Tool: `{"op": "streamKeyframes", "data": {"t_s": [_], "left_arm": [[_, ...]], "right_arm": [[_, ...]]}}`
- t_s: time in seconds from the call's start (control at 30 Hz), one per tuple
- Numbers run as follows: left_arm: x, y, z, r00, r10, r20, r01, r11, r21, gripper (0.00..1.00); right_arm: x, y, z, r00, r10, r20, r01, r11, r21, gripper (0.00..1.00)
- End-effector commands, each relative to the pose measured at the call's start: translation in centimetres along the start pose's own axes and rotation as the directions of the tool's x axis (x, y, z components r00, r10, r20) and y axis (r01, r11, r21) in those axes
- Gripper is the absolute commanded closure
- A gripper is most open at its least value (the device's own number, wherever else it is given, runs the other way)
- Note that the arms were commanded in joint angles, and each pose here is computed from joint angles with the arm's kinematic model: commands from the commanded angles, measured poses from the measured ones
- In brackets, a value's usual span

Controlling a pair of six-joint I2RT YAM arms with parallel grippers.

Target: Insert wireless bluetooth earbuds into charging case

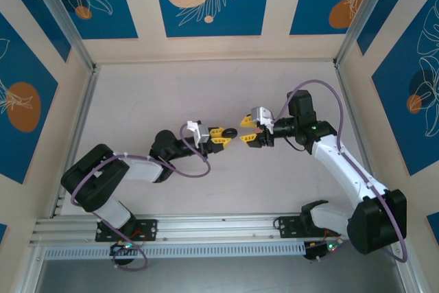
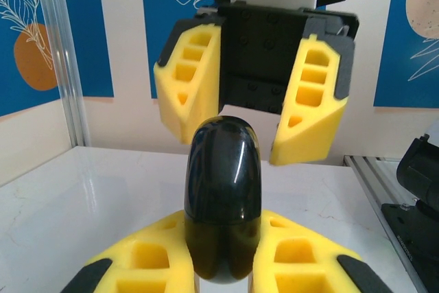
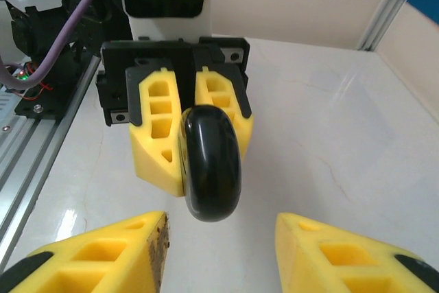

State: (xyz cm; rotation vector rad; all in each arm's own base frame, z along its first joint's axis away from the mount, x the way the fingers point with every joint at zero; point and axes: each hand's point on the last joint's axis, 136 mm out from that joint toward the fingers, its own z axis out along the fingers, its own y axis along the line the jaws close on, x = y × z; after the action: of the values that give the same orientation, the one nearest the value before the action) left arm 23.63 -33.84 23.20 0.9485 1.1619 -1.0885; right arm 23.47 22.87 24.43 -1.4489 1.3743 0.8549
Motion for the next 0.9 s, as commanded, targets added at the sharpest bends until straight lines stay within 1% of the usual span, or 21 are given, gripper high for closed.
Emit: {"op": "streamKeyframes", "data": {"t_s": [0.0, 0.33, 0.47, 0.63, 0.73, 0.77, 0.87], "left_arm": [[-1.7, -1.0, -0.1, 0.998, 0.035, 0.048, -0.037, 0.998, 0.041, 0.86], [-1.4, -1.0, -0.1, 0.999, 0.032, 0.041, -0.033, 0.999, 0.042, 0.86], [-1.4, -0.8, 0.0, 0.999, 0.031, 0.042, -0.033, 0.999, 0.039, 0.86], [-1.3, -0.8, 0.2, 0.999, 0.024, 0.039, -0.026, 0.999, 0.045, 0.85], [-1.3, -0.6, 0.3, 0.999, 0.023, 0.041, -0.024, 0.999, 0.039, 0.85], [-1.3, -0.5, 0.3, 0.999, 0.022, 0.04, -0.023, 0.999, 0.033, 0.84], [-1.0, 0.1, 0.1, 0.999, 0.021, 0.036, -0.021, 1.0, -0.001, 0.68]], "right_arm": [[-1.2, 0.6, 0.3, 0.999, -0.032, 0.035, 0.034, 0.997, -0.065, 0.56], [-2.0, 1.3, 1.5, 0.996, -0.008, 0.088, 0.024, 0.982, -0.19, 0.64], [-1.9, 1.2, 1.8, 0.997, 0.0, 0.081, 0.017, 0.978, -0.21, 0.7], [-1.9, 1.1, 1.8, 0.997, -0.005, 0.075, 0.022, 0.975, -0.223, 0.85], [-1.9, 1.0, 1.7, 0.997, -0.018, 0.075, 0.034, 0.976, -0.214, 0.88], [-1.9, 0.9, 1.6, 0.997, -0.018, 0.075, 0.034, 0.977, -0.211, 0.88], [-1.9, 0.6, 1.1, 0.997, -0.012, 0.073, 0.026, 0.98, -0.198, 0.89]]}}
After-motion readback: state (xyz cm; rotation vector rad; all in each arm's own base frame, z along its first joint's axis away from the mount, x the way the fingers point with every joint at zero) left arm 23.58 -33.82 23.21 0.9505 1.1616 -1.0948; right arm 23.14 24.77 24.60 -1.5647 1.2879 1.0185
